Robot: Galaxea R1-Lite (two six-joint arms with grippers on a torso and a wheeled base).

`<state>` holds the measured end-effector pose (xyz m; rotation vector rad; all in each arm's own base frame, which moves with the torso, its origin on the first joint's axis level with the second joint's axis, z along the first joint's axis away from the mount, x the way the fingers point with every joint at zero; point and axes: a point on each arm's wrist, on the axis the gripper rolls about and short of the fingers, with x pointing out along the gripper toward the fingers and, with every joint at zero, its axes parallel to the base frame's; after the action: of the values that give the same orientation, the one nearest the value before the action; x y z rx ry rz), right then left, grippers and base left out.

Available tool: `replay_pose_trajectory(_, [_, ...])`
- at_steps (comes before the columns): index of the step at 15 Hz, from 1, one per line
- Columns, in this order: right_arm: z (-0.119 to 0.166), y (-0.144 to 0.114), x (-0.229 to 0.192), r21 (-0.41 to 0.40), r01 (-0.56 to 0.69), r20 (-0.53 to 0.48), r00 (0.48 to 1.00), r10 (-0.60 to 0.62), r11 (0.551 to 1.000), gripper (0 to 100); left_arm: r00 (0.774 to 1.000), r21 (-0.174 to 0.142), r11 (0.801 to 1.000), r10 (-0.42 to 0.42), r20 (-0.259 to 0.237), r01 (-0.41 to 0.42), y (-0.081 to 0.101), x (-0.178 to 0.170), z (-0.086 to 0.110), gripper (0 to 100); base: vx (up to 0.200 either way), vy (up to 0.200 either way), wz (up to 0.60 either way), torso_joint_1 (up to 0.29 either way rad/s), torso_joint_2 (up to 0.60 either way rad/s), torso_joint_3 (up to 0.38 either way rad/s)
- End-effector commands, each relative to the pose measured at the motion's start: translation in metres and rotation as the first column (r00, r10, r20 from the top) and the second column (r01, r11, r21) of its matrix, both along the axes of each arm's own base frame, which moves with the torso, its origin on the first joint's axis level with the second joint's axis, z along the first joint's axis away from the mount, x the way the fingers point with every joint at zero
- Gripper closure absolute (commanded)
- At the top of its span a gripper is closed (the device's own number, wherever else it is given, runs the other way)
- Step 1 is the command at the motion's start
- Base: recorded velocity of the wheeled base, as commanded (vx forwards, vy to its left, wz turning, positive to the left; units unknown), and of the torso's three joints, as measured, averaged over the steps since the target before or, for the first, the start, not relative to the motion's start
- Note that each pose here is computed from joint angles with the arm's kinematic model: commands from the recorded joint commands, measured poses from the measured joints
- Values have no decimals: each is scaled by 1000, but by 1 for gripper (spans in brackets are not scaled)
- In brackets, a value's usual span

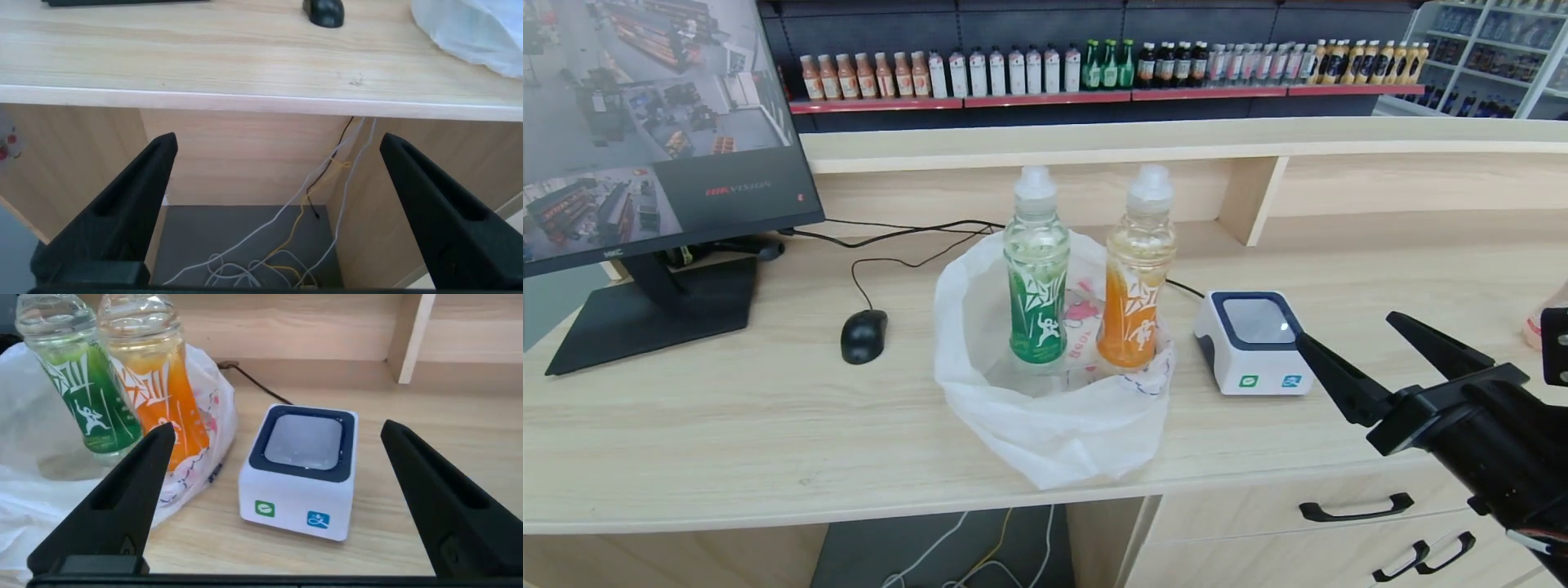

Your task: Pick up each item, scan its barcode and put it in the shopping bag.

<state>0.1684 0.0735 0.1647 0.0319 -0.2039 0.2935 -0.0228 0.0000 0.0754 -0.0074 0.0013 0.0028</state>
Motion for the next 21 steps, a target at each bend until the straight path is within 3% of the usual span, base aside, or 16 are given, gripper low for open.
replay_pose_trajectory(1, [0, 0, 0, 0, 0, 0, 1000, 0, 1000, 0, 1000, 0, 1000, 2, 1, -2, 0, 0, 0, 0, 0, -200, 0, 2, 2, -2])
replay_pose_trajectory(4, [0, 0, 1, -1, 0, -2, 1000, 0, 1000, 0, 1000, 0, 1000, 2, 0, -2, 0, 0, 0, 0, 0, -200, 0, 6, 1, 5])
replay_pose_trajectory(10, [-1, 1, 2, -5, -1, -2, 1000, 1, 1000, 0, 1000, 0, 1000, 2, 1, -2, 0, 0, 0, 0, 0, 0, 0, 0, 0, 0])
replay_pose_trajectory(14, [0, 1, 1, -4, -1, -1, 1000, 1, 1000, 0, 1000, -8, 1000, 2, 0, -2, 0, 0, 0, 0, -200, 0, 0, 11, 5, -1])
replay_pose_trajectory(19, [0, 1, 1, -2, -3, 3, 1000, 3, 1000, 0, 1000, -9, 1000, 2, 1, -2, 0, 0, 0, 0, 0, 0, 0, 0, 0, 0])
replay_pose_trajectory(21, [1, 1, 0, -1, -3, 6, 1000, 3, 1000, 0, 1000, -8, 1000, 2, 1, -2, 0, 0, 0, 0, 0, -200, 0, 17, 5, 0])
